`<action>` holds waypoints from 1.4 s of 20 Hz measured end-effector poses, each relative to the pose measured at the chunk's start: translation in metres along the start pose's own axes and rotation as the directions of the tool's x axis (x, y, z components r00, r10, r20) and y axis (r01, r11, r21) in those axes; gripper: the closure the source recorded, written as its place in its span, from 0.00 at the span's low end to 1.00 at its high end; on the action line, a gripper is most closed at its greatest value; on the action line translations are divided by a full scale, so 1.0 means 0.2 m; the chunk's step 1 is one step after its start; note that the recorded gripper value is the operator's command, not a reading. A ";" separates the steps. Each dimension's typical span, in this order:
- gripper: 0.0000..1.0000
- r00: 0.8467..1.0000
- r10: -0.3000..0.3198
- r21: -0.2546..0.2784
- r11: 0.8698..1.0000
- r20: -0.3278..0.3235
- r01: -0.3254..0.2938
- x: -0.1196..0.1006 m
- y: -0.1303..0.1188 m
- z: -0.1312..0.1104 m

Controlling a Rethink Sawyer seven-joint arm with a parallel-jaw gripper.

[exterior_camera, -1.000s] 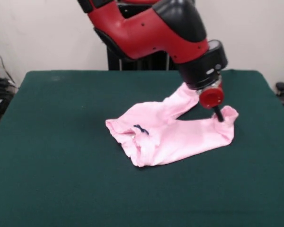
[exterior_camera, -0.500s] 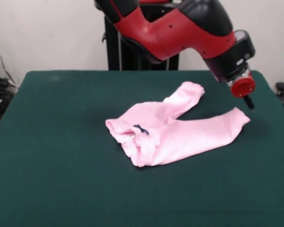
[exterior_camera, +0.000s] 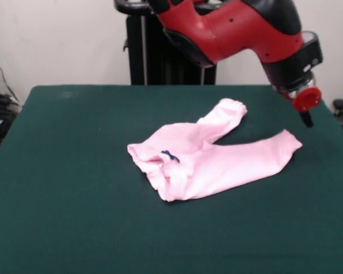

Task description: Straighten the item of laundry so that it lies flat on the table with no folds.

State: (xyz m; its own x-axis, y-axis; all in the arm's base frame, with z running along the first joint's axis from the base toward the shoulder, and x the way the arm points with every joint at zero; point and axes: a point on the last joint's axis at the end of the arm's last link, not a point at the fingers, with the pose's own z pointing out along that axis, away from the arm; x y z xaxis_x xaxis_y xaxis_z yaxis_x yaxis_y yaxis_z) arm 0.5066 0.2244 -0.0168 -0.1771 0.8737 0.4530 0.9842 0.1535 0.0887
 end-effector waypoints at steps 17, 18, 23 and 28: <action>1.00 0.838 -0.215 0.198 0.971 0.501 0.131 -0.28 0.07 -0.25; 1.00 0.834 -0.200 0.174 0.977 0.515 0.126 -0.32 0.11 -0.31; 1.00 0.827 -0.105 0.083 0.994 0.552 0.071 -0.53 0.25 -0.59; 1.00 0.799 -0.050 0.023 0.999 0.599 0.045 -0.72 0.36 -0.91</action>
State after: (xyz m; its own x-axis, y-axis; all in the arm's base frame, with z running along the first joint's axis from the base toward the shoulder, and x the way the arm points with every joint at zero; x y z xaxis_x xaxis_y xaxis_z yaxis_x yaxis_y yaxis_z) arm 0.6013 0.0263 0.0854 -0.1858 0.9671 -0.1740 0.9752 0.2032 0.0881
